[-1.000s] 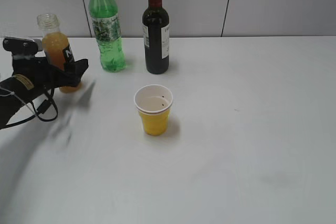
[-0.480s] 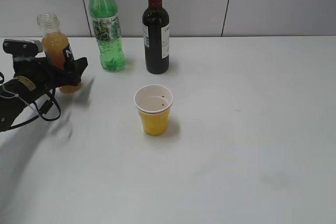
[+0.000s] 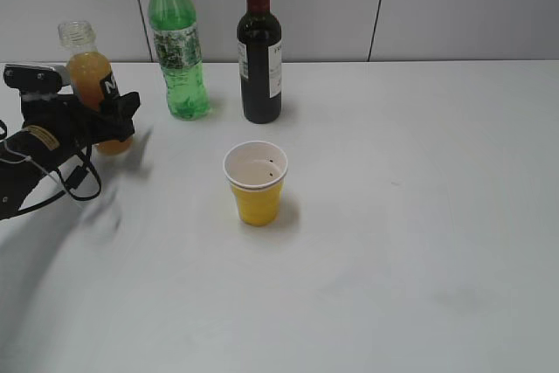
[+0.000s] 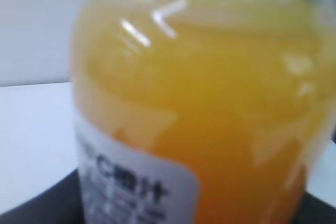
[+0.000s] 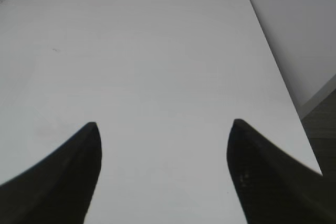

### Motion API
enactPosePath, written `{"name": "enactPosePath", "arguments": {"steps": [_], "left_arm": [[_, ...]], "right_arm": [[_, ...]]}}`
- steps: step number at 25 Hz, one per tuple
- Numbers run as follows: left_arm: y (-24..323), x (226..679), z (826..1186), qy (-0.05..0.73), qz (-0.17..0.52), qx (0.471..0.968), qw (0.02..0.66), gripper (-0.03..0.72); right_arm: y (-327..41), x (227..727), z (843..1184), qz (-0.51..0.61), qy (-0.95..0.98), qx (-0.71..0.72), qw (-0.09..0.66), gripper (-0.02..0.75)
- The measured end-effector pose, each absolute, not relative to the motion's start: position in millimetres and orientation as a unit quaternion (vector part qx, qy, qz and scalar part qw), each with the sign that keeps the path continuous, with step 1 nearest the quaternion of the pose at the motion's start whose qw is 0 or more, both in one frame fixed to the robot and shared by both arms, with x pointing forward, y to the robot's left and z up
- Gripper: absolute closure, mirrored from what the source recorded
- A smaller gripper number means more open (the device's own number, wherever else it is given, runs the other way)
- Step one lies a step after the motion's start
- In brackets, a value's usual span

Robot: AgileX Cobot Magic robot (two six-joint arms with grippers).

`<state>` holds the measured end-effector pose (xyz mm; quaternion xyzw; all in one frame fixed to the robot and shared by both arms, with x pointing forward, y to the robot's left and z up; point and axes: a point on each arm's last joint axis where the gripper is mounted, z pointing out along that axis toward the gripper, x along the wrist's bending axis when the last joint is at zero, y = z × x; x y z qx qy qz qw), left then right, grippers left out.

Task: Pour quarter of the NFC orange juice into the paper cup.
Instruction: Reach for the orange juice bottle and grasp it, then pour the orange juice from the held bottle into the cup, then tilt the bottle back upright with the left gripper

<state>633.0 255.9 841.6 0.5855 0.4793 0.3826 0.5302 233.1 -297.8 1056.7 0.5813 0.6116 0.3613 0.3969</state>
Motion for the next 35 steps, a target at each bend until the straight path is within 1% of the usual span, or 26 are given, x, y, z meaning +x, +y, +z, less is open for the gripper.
{"name": "enactPosePath", "arguments": {"steps": [4, 7, 11, 16, 22, 27, 30, 33, 35], "left_arm": [[255, 633, 842, 0.476, 0.382, 0.587, 0.532, 0.238], [253, 632, 843, 0.455, 0.386, 0.605, 0.528, 0.238], [255, 621, 855, 0.444, 0.403, 0.613, 0.515, 0.239], [264, 591, 878, 0.457, 0.431, 0.605, 0.489, 0.24], [270, 549, 899, 0.444, 0.452, 0.622, 0.459, 0.241], [277, 524, 915, 0.464, 0.484, 0.616, 0.413, 0.241], [270, 515, 924, 0.457, 0.508, 0.619, 0.388, 0.241], [252, 511, 929, 0.442, 0.51, 0.625, 0.391, 0.241], [238, 506, 929, 0.425, 0.513, 0.64, 0.383, 0.241]], "right_arm": [[-298, 233, 1057, 0.361, 0.612, 0.581, 0.397, 0.146], [-298, 233, 1057, 0.361, 0.612, 0.581, 0.397, 0.146], [-298, 233, 1057, 0.361, 0.612, 0.581, 0.397, 0.146], [-298, 233, 1057, 0.361, 0.612, 0.581, 0.397, 0.146], [-298, 233, 1057, 0.361, 0.612, 0.581, 0.397, 0.146], [-298, 233, 1057, 0.361, 0.612, 0.581, 0.397, 0.146], [-298, 233, 1057, 0.361, 0.612, 0.581, 0.397, 0.146], [-298, 233, 1057, 0.361, 0.612, 0.581, 0.397, 0.146], [-298, 233, 1057, 0.361, 0.612, 0.581, 0.397, 0.146]]}}
